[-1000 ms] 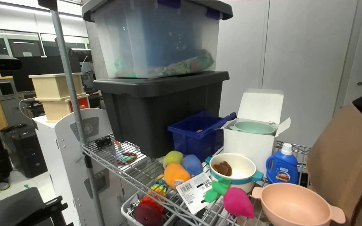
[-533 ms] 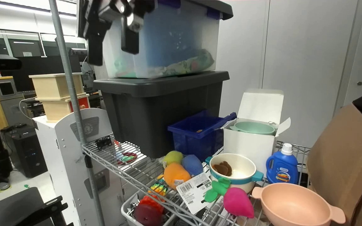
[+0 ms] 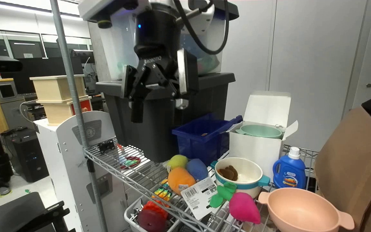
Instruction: Put the purple toy inside the white box.
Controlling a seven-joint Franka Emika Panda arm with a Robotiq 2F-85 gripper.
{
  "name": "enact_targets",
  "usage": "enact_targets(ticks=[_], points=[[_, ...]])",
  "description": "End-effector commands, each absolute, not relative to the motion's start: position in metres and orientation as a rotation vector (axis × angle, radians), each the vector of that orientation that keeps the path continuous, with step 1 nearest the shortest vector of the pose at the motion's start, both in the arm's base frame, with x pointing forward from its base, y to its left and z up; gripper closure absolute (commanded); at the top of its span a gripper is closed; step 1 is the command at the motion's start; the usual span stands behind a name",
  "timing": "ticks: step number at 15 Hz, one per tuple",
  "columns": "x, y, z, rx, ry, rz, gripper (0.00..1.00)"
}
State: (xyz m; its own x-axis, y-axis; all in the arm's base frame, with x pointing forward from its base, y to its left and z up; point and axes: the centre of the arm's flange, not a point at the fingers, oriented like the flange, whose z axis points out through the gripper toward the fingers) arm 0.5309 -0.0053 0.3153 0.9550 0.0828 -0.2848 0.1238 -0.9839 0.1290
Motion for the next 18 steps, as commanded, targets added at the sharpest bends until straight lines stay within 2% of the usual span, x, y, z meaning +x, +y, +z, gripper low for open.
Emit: enact_targets(ticks=[1, 7, 18], points=[[0.562, -0.029, 0.283, 2.953, 0.148, -0.368, 0.00], [0.585, -0.064, 0.266, 3.127, 0.145, -0.411, 0.00], [0.595, -0.087, 0.276, 3.016, 0.456, -0.119, 0.00]])
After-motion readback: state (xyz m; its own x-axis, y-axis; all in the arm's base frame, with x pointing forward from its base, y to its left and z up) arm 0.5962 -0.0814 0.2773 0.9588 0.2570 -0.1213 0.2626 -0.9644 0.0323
